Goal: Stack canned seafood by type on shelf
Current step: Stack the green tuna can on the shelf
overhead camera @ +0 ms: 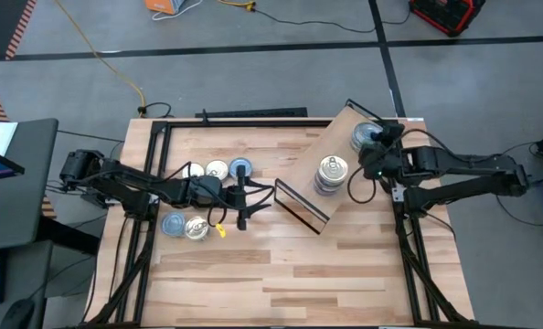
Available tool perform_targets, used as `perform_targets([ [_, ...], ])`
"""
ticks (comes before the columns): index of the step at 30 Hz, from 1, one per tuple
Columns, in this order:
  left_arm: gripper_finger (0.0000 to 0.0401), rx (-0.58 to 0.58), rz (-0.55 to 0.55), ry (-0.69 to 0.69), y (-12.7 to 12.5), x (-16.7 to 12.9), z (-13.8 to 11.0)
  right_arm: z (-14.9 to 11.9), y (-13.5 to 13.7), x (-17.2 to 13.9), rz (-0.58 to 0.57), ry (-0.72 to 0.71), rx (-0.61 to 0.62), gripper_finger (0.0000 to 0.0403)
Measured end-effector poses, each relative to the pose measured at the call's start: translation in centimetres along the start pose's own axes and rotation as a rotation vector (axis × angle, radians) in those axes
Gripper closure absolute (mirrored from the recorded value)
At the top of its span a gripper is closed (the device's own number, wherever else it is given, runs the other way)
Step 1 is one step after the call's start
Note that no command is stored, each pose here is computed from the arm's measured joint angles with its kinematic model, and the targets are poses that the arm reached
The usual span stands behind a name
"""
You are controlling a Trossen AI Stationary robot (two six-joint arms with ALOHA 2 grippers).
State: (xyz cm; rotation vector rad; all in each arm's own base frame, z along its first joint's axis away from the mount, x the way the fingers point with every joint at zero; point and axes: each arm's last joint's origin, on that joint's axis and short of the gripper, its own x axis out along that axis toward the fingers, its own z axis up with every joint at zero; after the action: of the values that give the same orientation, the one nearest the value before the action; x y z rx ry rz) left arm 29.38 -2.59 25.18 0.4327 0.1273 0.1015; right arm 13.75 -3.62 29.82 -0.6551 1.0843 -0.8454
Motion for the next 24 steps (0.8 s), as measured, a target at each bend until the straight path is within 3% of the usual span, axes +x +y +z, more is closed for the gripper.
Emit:
perform_targets([
  [7, 0.0166, 0.017, -0.009, 0.021, -0.1, 0.0, -0.2, 0.3, -0.1, 0.2, 0.015, -0.009, -0.012, 0.0131],
  [16, 0.0166, 0.025, -0.071, 0.036, -0.4, 0.0, -0.5, 1.0, -2.5, -1.2, 0.045, -0.063, 0.065, 0.0127],
  [24, 0.0166, 0.031, -0.074, 0.034, -0.4, 0.0, -0.5, 1.1, -2.4, -0.7, 0.098, -0.045, 0.06, 0.0127],
])
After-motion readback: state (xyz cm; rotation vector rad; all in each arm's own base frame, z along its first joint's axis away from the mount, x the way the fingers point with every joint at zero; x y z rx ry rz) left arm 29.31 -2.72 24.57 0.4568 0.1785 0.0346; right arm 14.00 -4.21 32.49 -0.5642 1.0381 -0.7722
